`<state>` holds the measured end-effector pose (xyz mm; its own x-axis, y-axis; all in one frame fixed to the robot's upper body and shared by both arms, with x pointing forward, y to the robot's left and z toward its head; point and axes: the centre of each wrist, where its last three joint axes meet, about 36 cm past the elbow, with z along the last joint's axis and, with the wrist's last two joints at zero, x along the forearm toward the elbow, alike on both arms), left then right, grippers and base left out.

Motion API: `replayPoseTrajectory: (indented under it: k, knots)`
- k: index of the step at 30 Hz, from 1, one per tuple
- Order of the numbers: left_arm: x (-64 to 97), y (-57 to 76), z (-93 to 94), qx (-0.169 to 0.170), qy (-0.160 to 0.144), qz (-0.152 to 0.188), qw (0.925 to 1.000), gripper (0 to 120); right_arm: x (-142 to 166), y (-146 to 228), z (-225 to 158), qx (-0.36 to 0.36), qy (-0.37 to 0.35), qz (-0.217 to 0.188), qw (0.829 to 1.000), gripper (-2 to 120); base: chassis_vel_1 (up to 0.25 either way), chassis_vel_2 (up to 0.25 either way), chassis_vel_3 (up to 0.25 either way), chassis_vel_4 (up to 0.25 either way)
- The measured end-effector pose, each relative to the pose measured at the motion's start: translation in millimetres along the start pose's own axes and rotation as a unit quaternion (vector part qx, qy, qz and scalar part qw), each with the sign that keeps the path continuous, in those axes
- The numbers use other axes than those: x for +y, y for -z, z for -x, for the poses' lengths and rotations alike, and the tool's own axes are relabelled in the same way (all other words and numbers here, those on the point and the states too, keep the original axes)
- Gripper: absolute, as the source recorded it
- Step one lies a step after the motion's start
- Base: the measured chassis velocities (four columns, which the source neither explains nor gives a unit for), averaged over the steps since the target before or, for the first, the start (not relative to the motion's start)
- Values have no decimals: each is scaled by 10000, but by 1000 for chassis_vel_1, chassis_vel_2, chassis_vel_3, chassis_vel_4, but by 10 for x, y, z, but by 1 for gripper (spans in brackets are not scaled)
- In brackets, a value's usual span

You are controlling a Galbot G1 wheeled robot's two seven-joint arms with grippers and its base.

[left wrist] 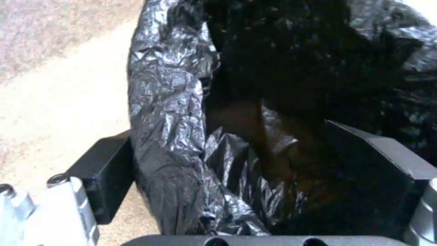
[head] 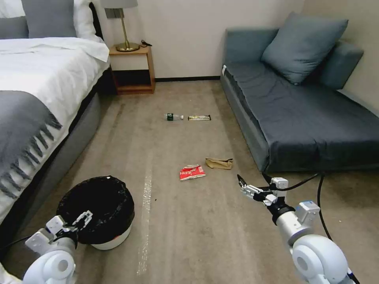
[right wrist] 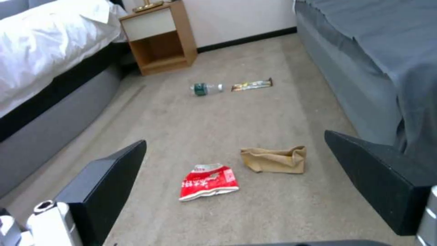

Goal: Pick up the trash bin, then pick up the garbage on the floor and place it into the trash bin.

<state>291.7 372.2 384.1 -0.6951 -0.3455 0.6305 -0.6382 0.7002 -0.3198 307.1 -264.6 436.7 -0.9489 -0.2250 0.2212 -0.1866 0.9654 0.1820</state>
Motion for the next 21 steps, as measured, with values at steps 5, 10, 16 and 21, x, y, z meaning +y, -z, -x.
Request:
replayPoseTrajectory:
  k: [5,10,16,21]
  knots:
    - [50,54,136,336,207,-7,9992,87,7,11,7,67,10,61,10000,100,0,0,0,0]
    - [79,54,181,416,282,42,9987,72,14,36,31,108,8,118,9999,100,0,0,0,0]
    - [64,42,183,393,315,116,9987,52,27,42,42,166,15,131,9998,100,0,0,0,0]
    - [51,35,186,281,387,261,9985,33,36,51,41,171,17,154,9997,100,0,0,0,0]
